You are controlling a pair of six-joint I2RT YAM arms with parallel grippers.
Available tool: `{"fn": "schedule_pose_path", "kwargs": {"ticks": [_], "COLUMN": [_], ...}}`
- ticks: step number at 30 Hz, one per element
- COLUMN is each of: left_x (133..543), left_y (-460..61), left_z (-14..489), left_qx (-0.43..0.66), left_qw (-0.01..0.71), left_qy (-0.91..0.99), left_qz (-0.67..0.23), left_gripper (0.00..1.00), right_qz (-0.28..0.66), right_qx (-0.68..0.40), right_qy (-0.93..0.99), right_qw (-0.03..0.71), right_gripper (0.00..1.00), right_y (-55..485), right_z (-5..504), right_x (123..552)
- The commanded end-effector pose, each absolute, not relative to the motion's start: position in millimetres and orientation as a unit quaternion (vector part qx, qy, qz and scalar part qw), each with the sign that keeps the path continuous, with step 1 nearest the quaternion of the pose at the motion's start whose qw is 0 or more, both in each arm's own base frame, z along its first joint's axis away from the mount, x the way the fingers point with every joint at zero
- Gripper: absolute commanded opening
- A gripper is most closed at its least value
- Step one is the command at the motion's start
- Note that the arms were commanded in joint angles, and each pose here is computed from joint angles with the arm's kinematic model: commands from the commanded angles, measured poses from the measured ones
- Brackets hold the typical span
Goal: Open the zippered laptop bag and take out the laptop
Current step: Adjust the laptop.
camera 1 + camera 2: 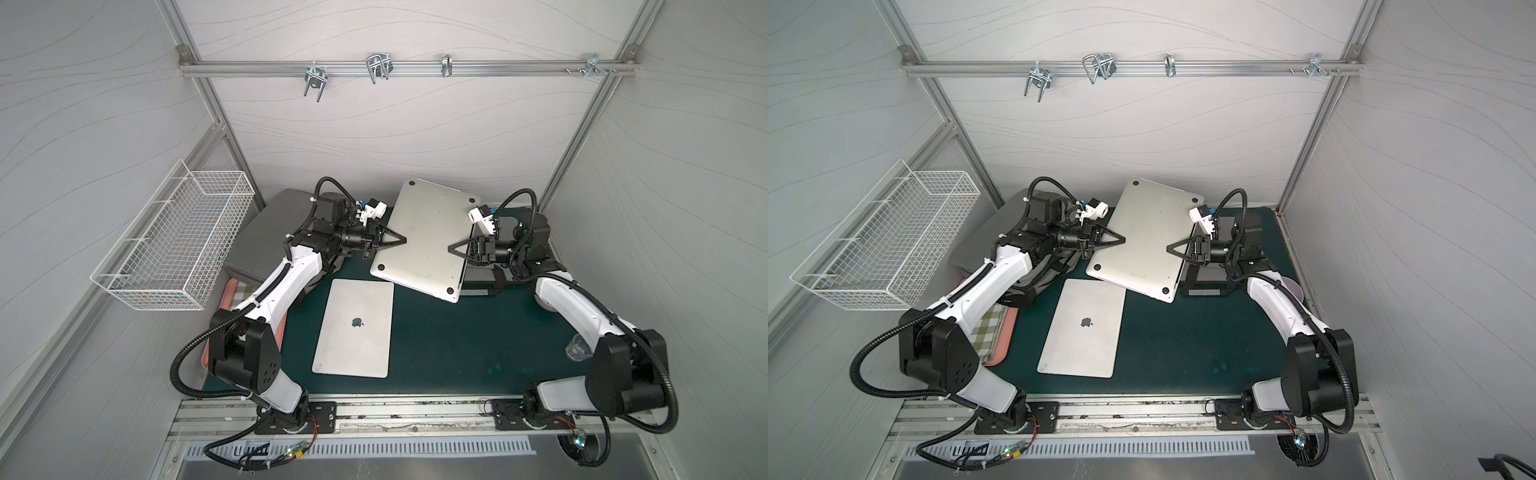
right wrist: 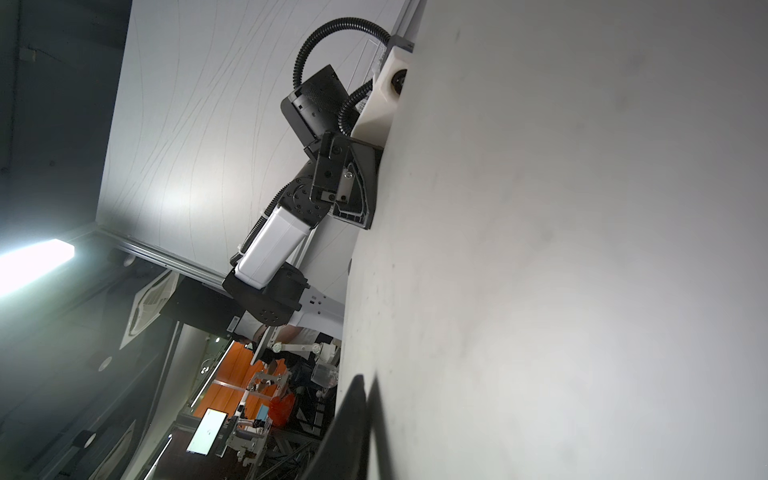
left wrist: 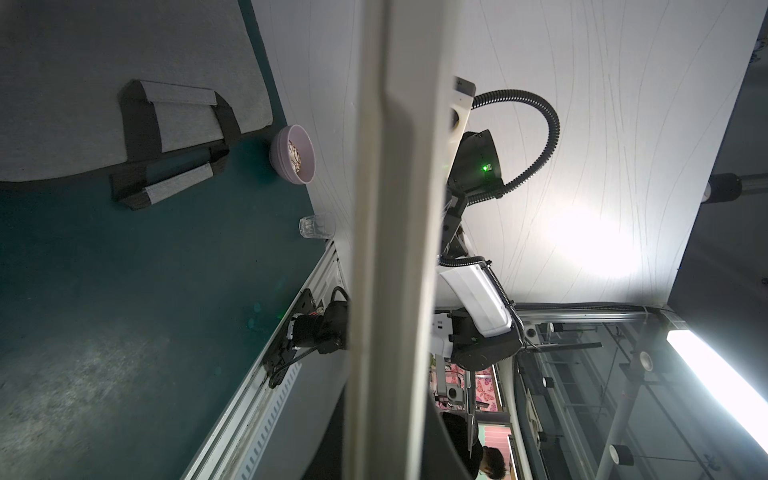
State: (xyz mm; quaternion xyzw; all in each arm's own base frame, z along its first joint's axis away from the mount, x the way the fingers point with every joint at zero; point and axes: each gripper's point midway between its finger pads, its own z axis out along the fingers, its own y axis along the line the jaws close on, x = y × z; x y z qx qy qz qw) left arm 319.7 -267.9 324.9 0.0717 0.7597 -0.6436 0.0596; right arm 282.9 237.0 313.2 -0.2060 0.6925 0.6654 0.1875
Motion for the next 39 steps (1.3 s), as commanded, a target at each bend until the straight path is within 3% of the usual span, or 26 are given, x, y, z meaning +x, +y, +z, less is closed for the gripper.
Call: {"fn": "schedule_pose_path", "kwargs": {"ticks": [1,8,16,25,39], "left_x": [312,317,315,328,345], "left_y": [-267,-266,-258,-238,-223], "left_z": [356,363,336,320,321], "left_qx": [0.026,0.001,-0.042,-0.083,-0.126], "left_qw": [0.041,0.036,0.021,0.067,0.143], "left_qy": [0.757,0.74,0.786,0.845,0.884], "left_qz": [-0.652,-0.671,-0.617,-0.523,-0.426], "left_gripper": [0.0,0.0,0.0,0.0,0.0], "right_qz": [0.617,0.587,0.52,0.377,0.211], "right_qx": [-0.257,-0.253,-0.251,-0.269,-0.5], "right_qy": [0.684,0.702,0.724,0.739,0.622], "right_qw": [0.292,0.313,0.378,0.489,0.564], "right_gripper": [0.39,0.55,0.71,0.78,0.8], "right_y": [232,221,204,176,261], "right_z": [322,304,305,305,300], "right_x": [290,290,290,279,198]}}
